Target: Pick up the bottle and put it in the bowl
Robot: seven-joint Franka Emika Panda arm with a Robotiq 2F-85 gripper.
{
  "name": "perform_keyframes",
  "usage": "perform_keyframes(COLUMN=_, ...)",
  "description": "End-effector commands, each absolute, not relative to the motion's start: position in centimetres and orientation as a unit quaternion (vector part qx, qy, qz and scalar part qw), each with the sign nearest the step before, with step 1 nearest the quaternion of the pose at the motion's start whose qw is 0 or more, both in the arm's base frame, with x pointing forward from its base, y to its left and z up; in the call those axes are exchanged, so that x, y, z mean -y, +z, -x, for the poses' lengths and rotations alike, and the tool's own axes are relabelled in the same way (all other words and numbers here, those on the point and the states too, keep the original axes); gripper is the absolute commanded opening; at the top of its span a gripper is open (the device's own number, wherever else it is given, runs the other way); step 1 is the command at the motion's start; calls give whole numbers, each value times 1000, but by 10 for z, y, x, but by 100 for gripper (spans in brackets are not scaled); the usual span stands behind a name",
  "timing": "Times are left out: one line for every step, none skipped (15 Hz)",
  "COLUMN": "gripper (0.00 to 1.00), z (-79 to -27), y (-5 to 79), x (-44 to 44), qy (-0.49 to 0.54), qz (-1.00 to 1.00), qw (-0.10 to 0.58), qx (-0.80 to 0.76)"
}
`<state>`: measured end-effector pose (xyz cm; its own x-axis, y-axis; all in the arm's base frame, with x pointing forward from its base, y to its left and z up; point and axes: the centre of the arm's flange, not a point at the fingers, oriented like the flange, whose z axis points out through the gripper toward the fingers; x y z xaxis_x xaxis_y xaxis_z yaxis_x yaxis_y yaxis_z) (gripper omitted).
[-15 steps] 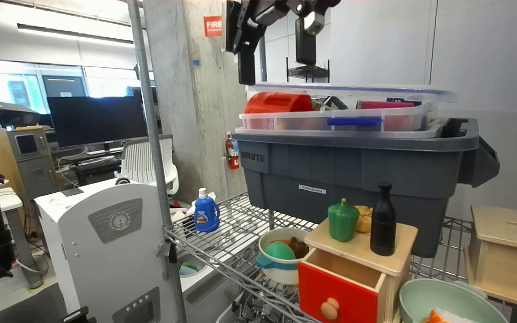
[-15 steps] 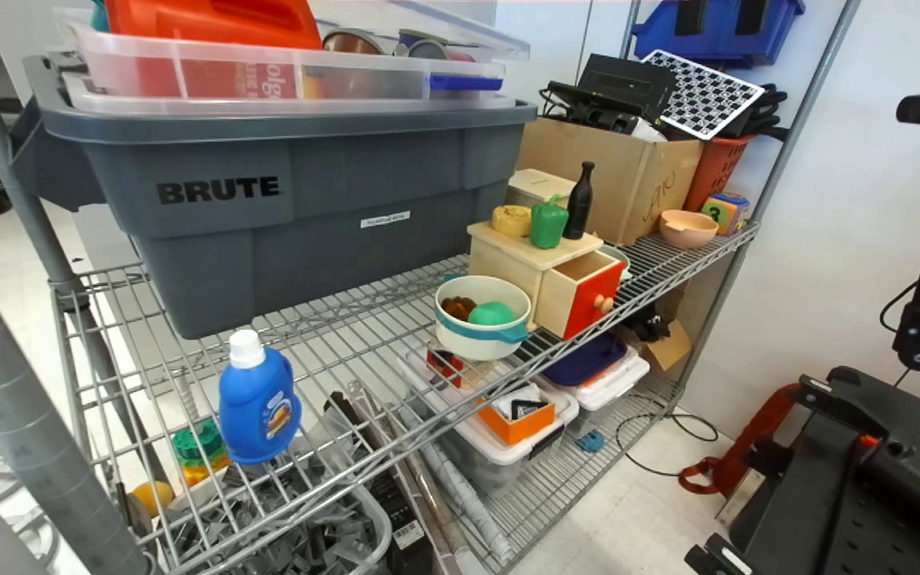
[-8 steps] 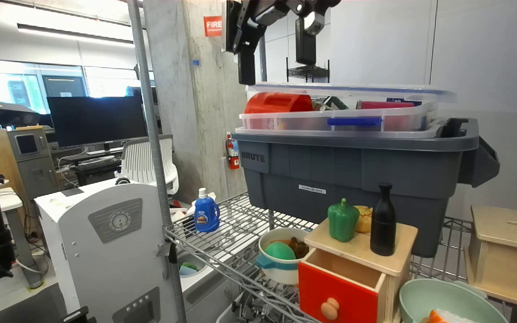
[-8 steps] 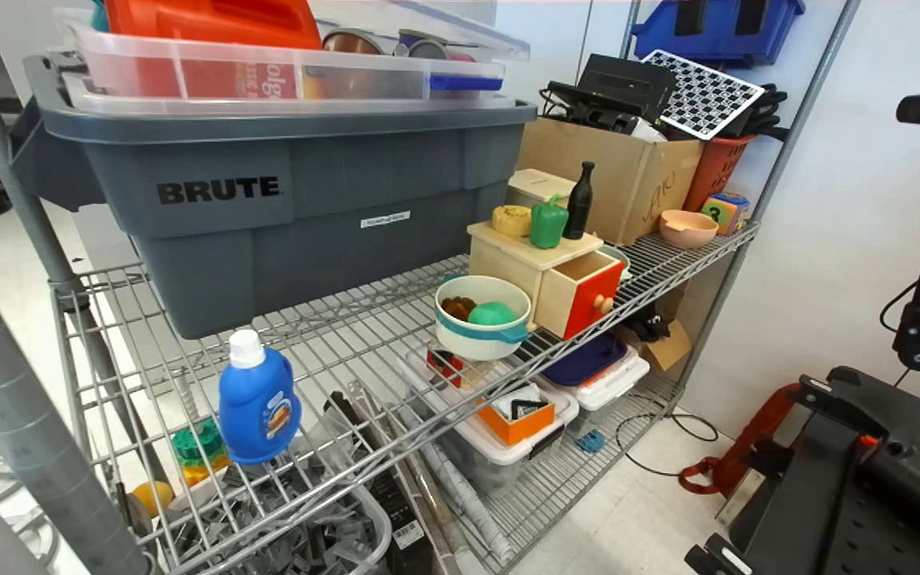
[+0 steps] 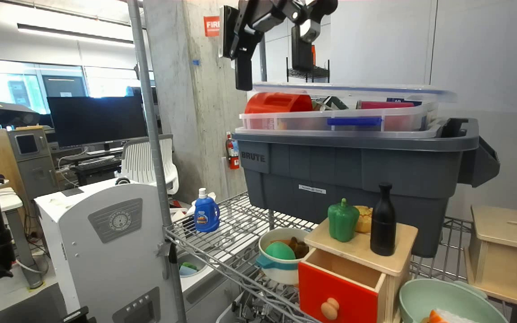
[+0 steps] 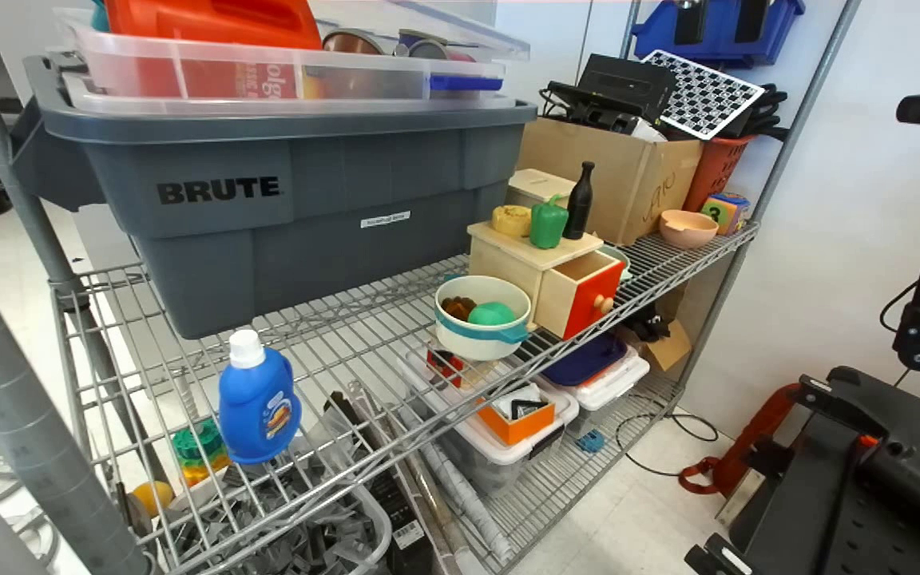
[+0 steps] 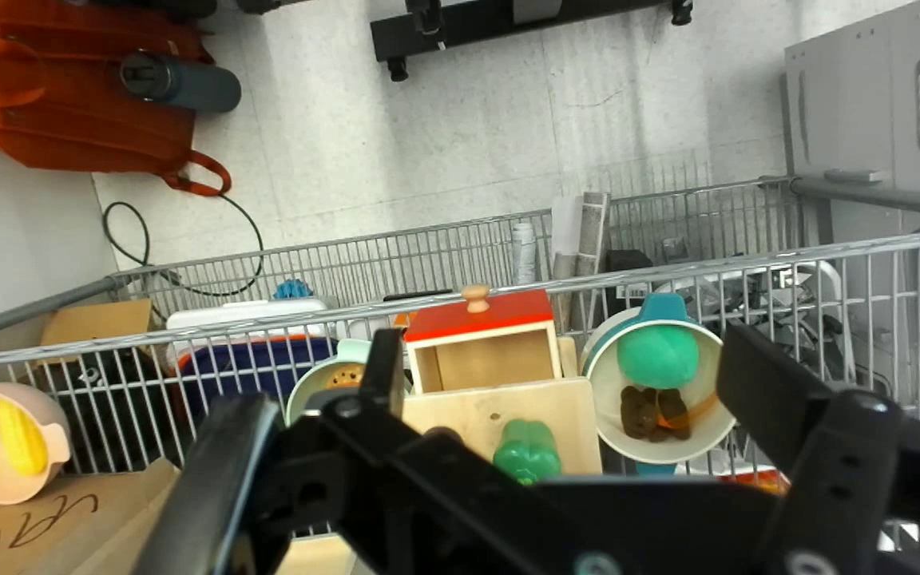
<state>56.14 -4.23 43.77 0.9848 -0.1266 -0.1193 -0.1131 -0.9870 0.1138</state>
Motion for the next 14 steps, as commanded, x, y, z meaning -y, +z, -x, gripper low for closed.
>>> perform_keyframes(gripper=100, z=-555, y=430, x=40, qy=-64, qz=-994, qw=61, qx=62)
perform_keyframes(gripper=100, z=-550, y=425, x=40, qy=-67, qz=-994, qw=62, qx=62)
perform_keyframes(gripper=100, z=-546, y=421, x=41, qy=-70, qz=-993, qw=64, qx=63)
perform_keyframes(gripper=100, z=-541, y=417, x=43, qy=-72, qz=-993, qw=66, qx=65)
perform_keyframes(gripper=100, z=-538, y=414, x=45, qy=-74, qz=-993, qw=66, qx=66)
perform_keyframes(gripper=100, z=-537, y=411, x=48, qy=-78, qz=-992, qw=67, qx=67)
perform_keyframes(gripper=100, z=-535, y=408, x=49, qy=-81, qz=-992, qw=68, qx=68)
perform_keyframes(gripper=100, z=-533, y=406, x=49, qy=-83, qz=-992, qw=69, qx=67)
perform_keyframes(gripper=100, z=-532, y=403, x=48, qy=-84, qz=-992, qw=69, qx=67)
perform_keyframes(gripper=100, z=-531, y=401, x=47, qy=-84, qz=-992, qw=70, qx=66)
perform_keyframes(gripper=100, z=-531, y=399, x=47, qy=-84, qz=-992, qw=71, qx=66)
perform_keyframes(gripper=100, z=-530, y=397, x=46, qy=-85, qz=-992, qw=71, qx=66)
perform_keyframes(gripper=100, z=-529, y=395, x=45, qy=-85, qz=-992, qw=71, qx=65)
perform_keyframes(gripper=100, z=-527, y=393, x=43, qy=-86, qz=-992, qw=71, qx=64)
